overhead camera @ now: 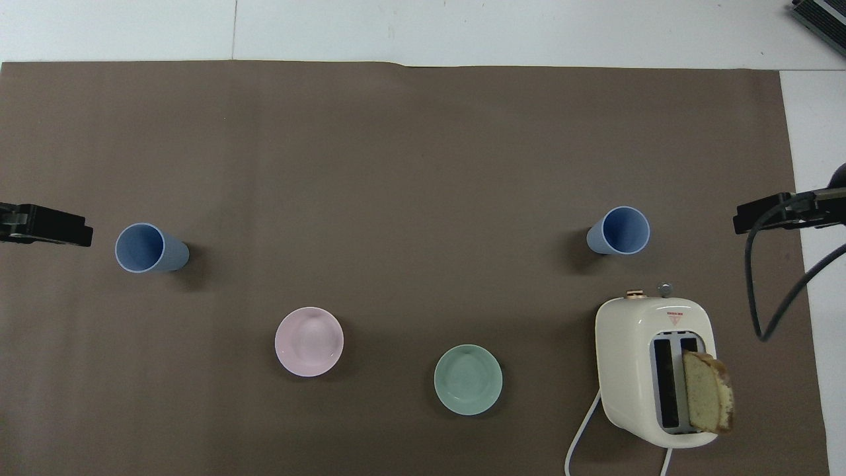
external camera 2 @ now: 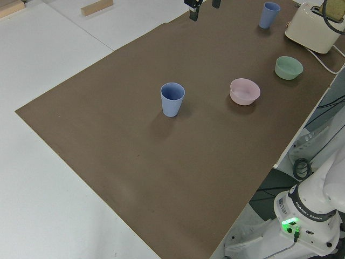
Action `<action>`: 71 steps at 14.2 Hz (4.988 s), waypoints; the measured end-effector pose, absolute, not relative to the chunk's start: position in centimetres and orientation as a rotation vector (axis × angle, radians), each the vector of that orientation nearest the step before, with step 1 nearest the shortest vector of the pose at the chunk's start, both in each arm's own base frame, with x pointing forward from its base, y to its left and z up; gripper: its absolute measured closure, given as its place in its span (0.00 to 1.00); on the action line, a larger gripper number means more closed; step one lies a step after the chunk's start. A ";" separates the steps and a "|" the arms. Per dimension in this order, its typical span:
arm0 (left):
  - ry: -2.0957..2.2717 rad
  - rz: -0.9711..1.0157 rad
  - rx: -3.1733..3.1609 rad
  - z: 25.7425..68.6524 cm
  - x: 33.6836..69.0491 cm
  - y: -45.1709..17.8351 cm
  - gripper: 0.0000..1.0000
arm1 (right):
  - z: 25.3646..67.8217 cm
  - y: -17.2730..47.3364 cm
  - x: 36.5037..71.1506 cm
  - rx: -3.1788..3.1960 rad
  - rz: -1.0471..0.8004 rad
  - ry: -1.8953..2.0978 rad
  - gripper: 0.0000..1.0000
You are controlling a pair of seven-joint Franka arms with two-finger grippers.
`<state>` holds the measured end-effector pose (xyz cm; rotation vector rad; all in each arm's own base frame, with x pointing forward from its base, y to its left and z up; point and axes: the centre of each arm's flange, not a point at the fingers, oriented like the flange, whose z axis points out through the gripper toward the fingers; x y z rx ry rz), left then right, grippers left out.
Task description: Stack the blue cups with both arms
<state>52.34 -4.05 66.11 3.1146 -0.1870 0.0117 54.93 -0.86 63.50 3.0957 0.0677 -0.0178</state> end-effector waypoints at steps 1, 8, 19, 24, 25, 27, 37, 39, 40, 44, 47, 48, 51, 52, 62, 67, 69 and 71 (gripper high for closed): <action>-0.187 0.012 3.115 66.1 52.3 -4.0 0.00 | 63.5 -0.9 54.9 3.096 -0.018 0.068 0.00; -0.192 0.011 3.114 66.1 52.3 -4.2 0.00 | 63.5 -0.9 54.9 3.096 -0.018 0.068 0.00; -0.106 0.009 3.118 63.1 53.3 -1.6 0.00 | 63.5 -0.9 54.9 3.096 -0.018 0.068 0.00; -0.004 0.019 3.122 54.4 55.3 1.8 0.00 | 63.5 -0.9 54.9 3.096 -0.018 0.068 0.00; 0.012 0.017 3.122 53.1 55.4 2.3 0.00 | 63.5 -0.9 54.9 3.096 -0.018 0.068 0.00; 0.037 0.035 3.123 50.2 55.8 3.1 0.00 | 63.5 -0.9 54.9 3.096 -0.018 0.068 0.00; 0.108 -0.029 3.117 37.1 56.1 5.2 0.11 | 63.5 -0.9 54.9 3.096 -0.018 0.068 0.00; 0.104 -0.029 3.117 36.9 56.1 5.1 0.40 | 63.5 -0.9 54.9 3.096 -0.018 0.068 0.00; 0.095 -0.027 3.117 36.9 56.1 5.0 0.53 | 63.5 -0.9 54.9 3.096 -0.018 0.068 0.00; 0.085 0.043 3.103 38.9 57.4 4.7 0.96 | 63.5 -0.9 54.9 3.096 -0.018 0.068 0.00; 0.079 0.132 3.096 42.8 59.1 4.5 0.96 | 63.5 -0.9 54.9 3.096 -0.018 0.068 0.00; 0.071 0.155 3.087 44.4 59.7 4.1 0.96 | 63.5 -0.9 54.9 3.096 -0.018 0.068 0.00; 0.143 0.183 3.022 48.5 60.8 -0.4 0.96 | 63.5 -0.9 54.9 3.096 -0.018 0.068 0.00; 0.191 0.186 3.008 49.2 60.9 -3.1 0.96 | 63.5 -0.9 54.9 3.096 -0.018 0.068 0.00; 0.336 0.145 2.957 44.1 57.1 -31.2 0.96 | 63.5 -0.9 54.9 3.096 -0.018 0.068 0.00; 0.301 0.136 2.978 40.8 57.4 -33.1 0.96 | 63.5 -0.9 54.9 3.096 -0.018 0.067 0.00; 0.281 0.128 2.983 39.8 57.1 -34.0 0.96 | 63.5 -0.9 54.9 3.096 -0.018 0.067 0.00; 0.259 0.125 2.987 38.5 56.7 -35.0 0.96 | 63.5 -0.9 54.9 3.096 -0.018 0.067 0.00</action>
